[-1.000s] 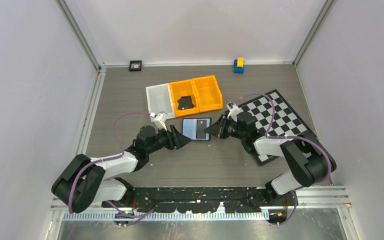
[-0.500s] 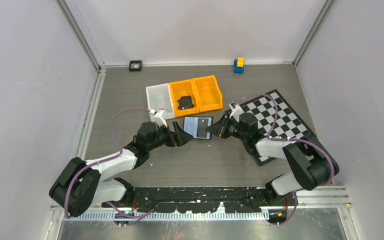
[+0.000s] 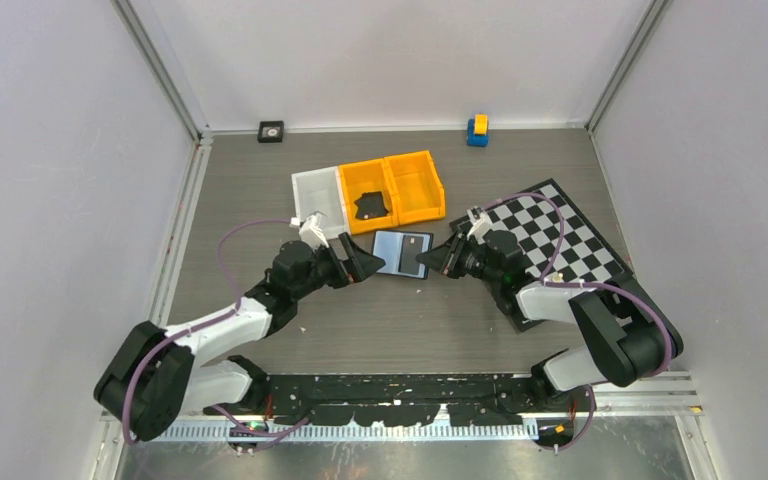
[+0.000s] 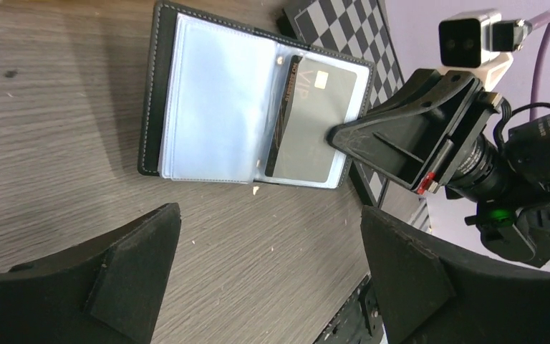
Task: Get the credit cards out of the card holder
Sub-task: Remove the credit card from the card holder.
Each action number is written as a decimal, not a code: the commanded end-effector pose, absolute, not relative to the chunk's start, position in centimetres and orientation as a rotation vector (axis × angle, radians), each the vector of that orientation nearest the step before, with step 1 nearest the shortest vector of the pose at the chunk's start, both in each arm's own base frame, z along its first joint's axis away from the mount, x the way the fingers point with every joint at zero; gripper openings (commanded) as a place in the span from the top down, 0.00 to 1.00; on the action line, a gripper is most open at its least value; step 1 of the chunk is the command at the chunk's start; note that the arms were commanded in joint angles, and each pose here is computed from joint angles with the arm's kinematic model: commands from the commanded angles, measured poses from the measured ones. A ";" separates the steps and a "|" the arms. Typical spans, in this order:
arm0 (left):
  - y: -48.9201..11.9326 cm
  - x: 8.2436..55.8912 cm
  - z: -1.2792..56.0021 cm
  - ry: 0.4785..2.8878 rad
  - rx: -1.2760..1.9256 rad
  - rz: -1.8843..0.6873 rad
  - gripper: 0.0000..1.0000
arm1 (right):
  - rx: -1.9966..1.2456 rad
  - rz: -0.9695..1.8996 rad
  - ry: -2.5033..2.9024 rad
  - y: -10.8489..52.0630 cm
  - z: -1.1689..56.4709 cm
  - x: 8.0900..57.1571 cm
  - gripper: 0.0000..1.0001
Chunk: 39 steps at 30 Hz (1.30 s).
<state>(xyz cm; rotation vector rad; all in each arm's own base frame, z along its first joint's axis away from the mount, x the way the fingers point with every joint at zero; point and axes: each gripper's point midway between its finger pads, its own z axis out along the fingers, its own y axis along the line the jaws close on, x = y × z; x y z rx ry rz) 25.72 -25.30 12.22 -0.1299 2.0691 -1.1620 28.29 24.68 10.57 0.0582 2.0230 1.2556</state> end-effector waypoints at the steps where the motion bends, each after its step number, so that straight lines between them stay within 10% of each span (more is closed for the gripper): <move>1: -24.6 26.4 14.7 2.043 -0.119 -1.083 0.04 | 0.034 1.289 1.886 24.7 13.9 29.0 0.98; 10: -27.7 25.0 16.0 1.857 0.189 -1.286 0.05 | 0.036 1.299 1.874 24.8 14.1 28.9 0.98; 23: -28.7 25.1 14.1 1.945 0.283 -1.268 0.45 | -0.024 1.382 1.840 25.6 15.2 28.1 0.98; 39: -27.4 26.8 13.5 1.971 0.202 -1.315 0.52 | -0.098 1.530 1.780 27.0 16.9 27.3 0.98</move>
